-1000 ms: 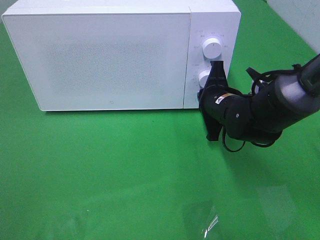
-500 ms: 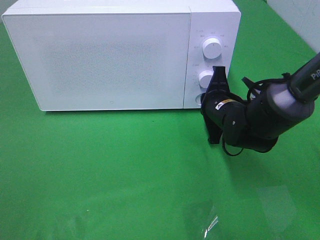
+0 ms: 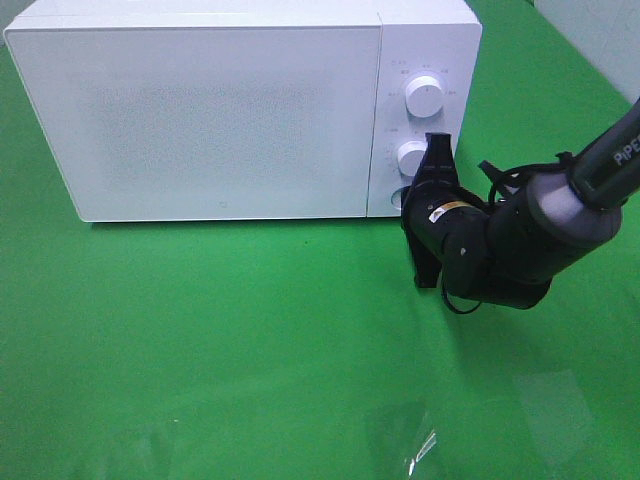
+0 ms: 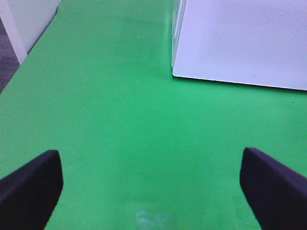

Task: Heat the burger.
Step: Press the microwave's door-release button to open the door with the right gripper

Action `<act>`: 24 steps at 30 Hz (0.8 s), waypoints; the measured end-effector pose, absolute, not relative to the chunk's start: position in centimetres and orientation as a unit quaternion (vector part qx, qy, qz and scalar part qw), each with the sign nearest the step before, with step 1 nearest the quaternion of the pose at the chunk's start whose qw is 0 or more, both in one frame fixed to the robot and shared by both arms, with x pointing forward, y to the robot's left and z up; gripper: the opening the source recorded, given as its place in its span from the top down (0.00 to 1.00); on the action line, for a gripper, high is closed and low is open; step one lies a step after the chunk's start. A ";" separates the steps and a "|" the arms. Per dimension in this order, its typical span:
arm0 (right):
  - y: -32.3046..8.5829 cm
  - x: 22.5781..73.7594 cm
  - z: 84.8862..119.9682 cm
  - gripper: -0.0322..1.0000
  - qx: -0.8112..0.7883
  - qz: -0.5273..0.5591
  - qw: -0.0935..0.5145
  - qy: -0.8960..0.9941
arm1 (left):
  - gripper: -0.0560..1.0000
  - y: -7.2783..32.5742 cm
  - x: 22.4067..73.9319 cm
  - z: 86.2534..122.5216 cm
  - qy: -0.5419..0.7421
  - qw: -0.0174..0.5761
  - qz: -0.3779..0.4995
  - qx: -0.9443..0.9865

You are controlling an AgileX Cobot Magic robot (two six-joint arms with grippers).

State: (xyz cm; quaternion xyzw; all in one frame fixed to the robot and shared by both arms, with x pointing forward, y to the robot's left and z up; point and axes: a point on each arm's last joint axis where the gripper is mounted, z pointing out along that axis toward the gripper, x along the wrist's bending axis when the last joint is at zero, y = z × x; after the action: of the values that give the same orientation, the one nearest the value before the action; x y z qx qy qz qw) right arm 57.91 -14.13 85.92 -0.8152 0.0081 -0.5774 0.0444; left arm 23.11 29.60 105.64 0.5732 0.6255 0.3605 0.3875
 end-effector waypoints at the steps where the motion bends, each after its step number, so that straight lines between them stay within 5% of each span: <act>1: -14.0 58.1 86.0 0.96 -0.814 -0.579 0.046 0.014 | 0.08 29.6 23.1 105.6 0.626 0.388 0.361 0.573; 24: -13.0 59.6 85.8 0.96 -0.826 -0.560 0.030 0.059 | 0.08 29.6 23.1 105.6 0.626 0.388 0.361 0.573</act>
State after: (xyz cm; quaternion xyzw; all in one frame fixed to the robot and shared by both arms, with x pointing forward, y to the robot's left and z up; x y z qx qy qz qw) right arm 59.57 -12.95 85.85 -0.8256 0.0586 -0.5604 0.0297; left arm 23.11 29.60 105.64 0.5732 0.6255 0.3605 0.3875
